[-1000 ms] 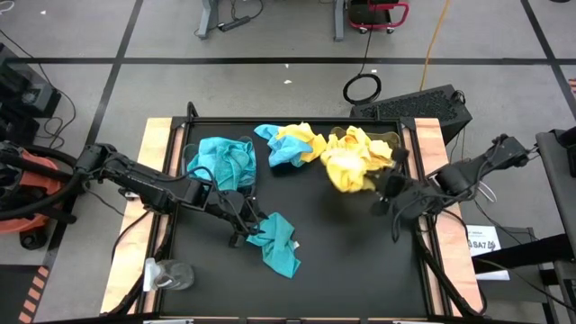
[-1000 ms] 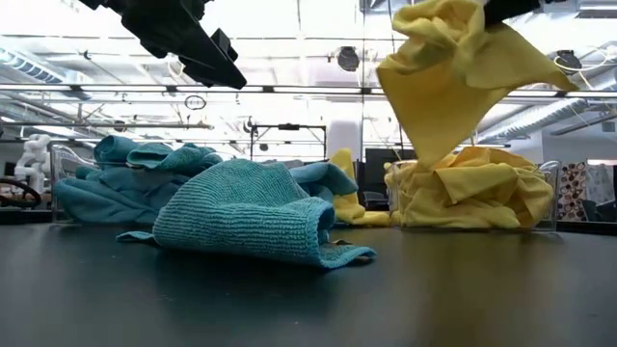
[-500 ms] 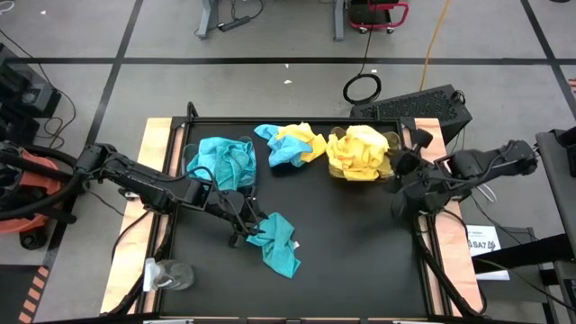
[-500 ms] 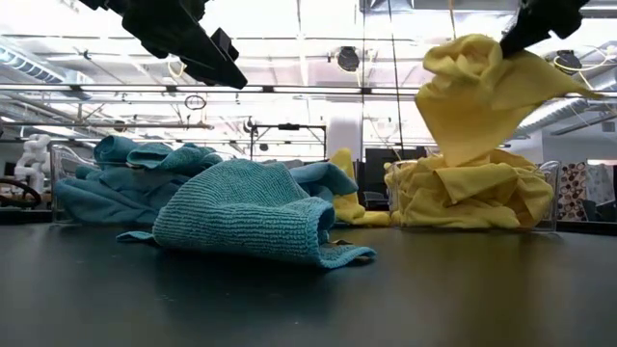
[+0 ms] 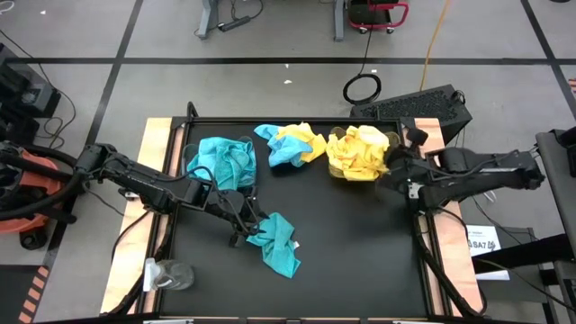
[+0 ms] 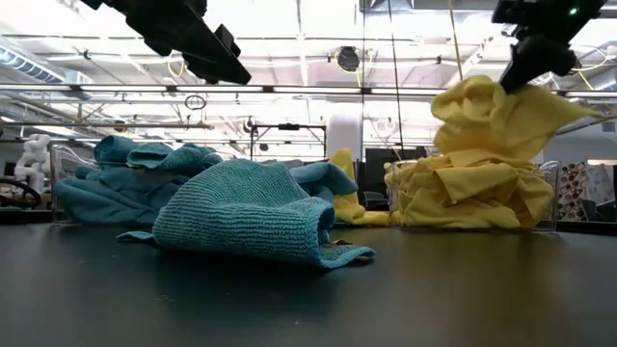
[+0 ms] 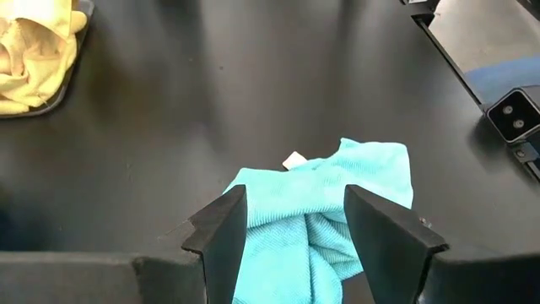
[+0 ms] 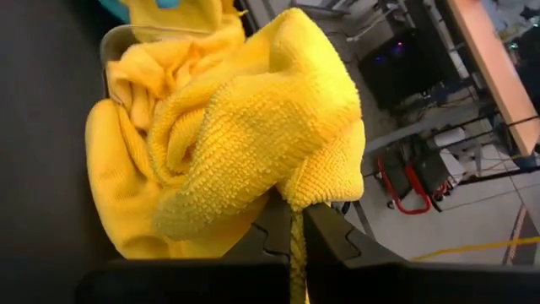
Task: Sort microfiber towel by color & place in baskets
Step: Put the yellow microfiber cloth into the right transparent bin
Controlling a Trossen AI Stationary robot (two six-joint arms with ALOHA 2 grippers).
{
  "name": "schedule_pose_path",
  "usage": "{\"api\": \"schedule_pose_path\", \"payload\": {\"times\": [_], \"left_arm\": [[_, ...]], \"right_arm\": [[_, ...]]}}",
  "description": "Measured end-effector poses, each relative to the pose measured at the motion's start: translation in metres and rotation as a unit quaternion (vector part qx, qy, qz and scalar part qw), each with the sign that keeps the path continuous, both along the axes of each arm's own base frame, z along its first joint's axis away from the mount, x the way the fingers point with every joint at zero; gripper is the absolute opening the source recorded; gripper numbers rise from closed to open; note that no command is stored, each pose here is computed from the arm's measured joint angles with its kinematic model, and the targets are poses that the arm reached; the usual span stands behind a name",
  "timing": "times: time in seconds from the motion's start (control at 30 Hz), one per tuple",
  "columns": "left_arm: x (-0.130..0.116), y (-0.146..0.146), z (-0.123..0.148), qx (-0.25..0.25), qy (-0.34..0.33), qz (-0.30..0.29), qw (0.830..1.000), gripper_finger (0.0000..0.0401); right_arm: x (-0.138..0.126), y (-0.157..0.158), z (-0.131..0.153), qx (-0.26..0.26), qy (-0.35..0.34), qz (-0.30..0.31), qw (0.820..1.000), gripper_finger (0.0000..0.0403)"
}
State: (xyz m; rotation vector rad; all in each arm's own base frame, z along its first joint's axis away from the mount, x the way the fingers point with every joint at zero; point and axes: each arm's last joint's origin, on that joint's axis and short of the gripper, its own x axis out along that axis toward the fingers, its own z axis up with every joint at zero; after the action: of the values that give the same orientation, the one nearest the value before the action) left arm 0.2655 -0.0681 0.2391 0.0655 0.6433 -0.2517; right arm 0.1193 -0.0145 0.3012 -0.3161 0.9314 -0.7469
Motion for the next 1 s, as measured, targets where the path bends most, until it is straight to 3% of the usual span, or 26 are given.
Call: {"api": "schedule_pose_path", "payload": {"times": [0.4, 0.7, 1.0], "left_arm": [[0.001, 0.0, -0.001, 0.0, 0.001, 0.001, 1.0, 0.0206], [0.01, -0.003, -0.018, 0.009, 0.026, -0.003, 1.0, 0.0206], [0.019, -0.006, -0.043, 0.018, 0.072, -0.001, 0.997, 0.0206]], "right_arm": [[0.045, -0.032, -0.017, 0.017, 0.04, 0.042, 0.998, 0.0], [0.071, -0.072, -0.05, 0.095, 0.123, 0.051, 0.987, 0.0], [0.096, -0.101, -0.09, 0.178, 0.15, 0.078, 0.969, 0.0]]}}
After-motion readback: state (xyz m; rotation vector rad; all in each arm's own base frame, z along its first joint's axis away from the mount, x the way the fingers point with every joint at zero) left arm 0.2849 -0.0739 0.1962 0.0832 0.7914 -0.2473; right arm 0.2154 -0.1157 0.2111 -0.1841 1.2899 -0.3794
